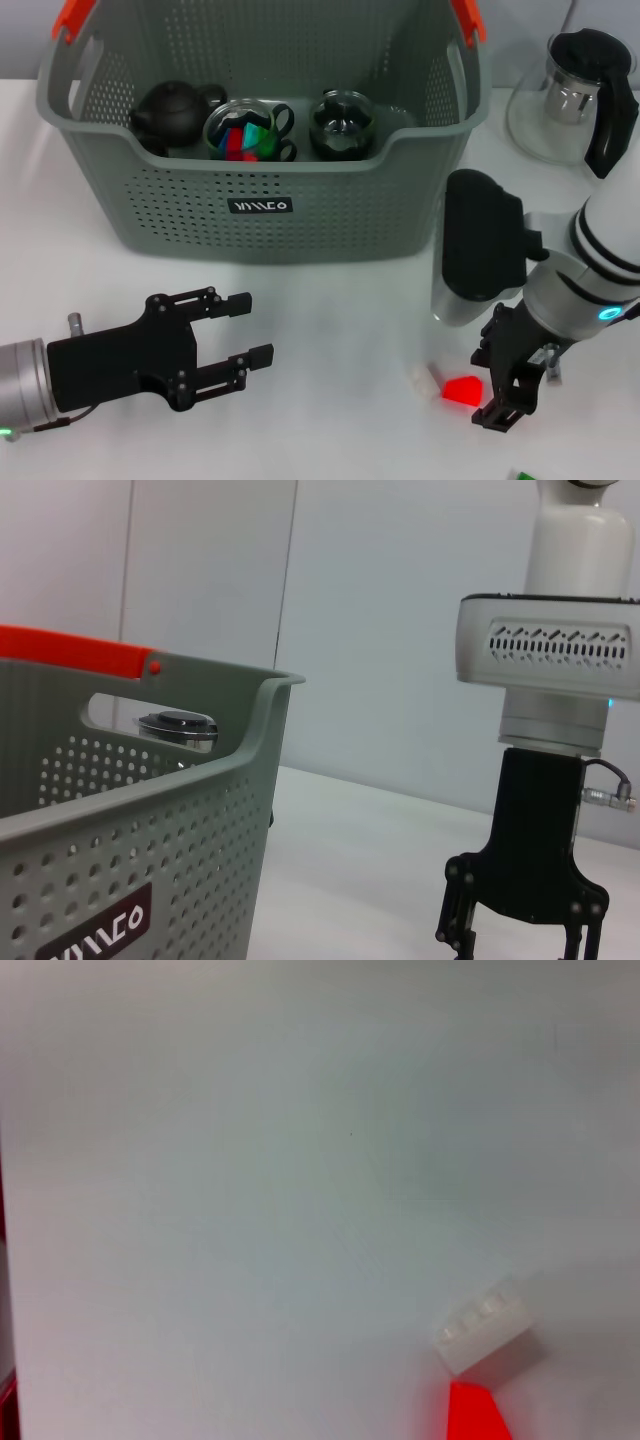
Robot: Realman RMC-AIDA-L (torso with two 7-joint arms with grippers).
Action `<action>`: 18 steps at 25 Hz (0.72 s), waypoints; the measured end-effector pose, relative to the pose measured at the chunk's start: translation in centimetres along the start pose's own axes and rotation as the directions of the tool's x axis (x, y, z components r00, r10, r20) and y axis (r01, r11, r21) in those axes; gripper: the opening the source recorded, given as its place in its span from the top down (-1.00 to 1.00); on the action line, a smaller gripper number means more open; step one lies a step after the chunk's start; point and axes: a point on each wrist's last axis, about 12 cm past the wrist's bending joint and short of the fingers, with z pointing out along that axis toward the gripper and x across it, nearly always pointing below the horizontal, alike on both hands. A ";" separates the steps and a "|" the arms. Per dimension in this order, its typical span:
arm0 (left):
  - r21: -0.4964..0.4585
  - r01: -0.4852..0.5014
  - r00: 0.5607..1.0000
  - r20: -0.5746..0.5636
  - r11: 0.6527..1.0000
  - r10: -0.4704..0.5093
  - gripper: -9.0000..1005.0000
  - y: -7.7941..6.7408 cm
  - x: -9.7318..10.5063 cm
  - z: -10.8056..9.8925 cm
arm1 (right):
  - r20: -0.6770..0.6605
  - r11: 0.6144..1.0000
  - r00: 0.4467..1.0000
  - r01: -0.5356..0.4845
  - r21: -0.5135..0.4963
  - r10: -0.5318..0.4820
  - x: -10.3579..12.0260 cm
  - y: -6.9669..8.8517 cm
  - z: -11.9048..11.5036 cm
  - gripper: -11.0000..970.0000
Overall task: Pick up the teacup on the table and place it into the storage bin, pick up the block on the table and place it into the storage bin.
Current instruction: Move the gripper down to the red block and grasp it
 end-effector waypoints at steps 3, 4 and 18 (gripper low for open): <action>-0.002 0.000 1.000 -0.001 1.000 0.000 -0.26 0.0 0.0 0.0 | -0.018 1.000 1.000 -0.024 0.017 0.025 -0.1 -0.1 0.4 -0.46; -0.002 0.000 1.000 -0.001 1.000 0.000 -0.26 0.0 0.0 0.0 | -0.022 0.999 0.999 -0.032 0.019 0.033 -0.1 -0.1 0.5 -0.46; -0.018 0.005 1.000 -0.019 1.000 -0.006 -0.26 0.1 0.3 0.1 | -0.030 0.996 0.996 -0.086 0.022 0.087 -0.6 -0.2 1.0 -0.46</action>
